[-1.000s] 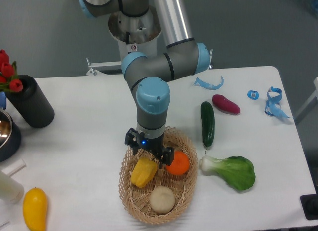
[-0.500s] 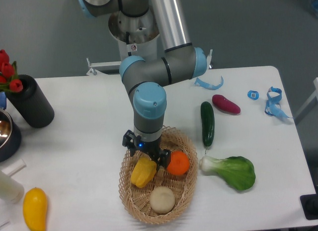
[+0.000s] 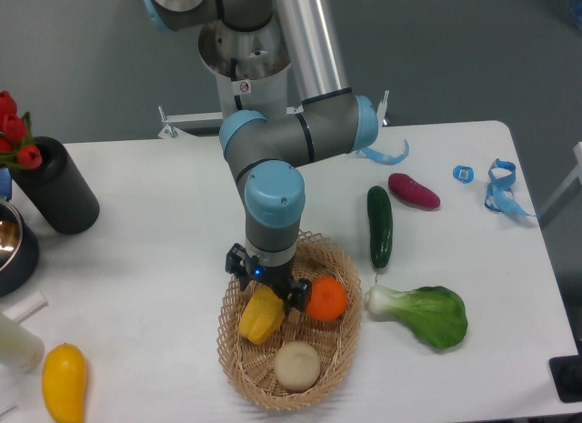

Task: Pick up the yellow pepper from the basket
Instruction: 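Lift the grasped yellow pepper up out of the basket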

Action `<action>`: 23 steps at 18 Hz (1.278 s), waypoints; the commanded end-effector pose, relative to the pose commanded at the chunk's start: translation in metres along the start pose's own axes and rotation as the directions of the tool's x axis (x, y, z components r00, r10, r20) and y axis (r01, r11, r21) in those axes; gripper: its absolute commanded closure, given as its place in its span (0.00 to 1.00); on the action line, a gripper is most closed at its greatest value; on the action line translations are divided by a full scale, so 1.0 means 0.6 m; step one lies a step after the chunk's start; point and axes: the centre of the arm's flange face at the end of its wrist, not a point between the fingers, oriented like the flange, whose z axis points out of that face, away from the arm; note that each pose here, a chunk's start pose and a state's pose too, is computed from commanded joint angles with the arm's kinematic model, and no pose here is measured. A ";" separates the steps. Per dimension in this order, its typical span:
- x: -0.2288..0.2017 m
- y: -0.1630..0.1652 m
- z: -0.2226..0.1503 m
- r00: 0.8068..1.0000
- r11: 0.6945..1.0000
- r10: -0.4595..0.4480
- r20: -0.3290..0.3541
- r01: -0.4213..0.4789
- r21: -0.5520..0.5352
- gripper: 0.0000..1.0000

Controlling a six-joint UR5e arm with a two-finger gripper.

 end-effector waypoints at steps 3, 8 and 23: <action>-0.002 -0.003 -0.008 1.000 1.000 -0.001 0.007 0.000 0.006 0.64; -0.012 -0.014 -0.042 0.999 0.999 0.005 0.036 -0.006 0.036 0.73; -0.160 0.021 -0.353 0.987 0.895 -0.122 0.104 0.064 0.442 0.73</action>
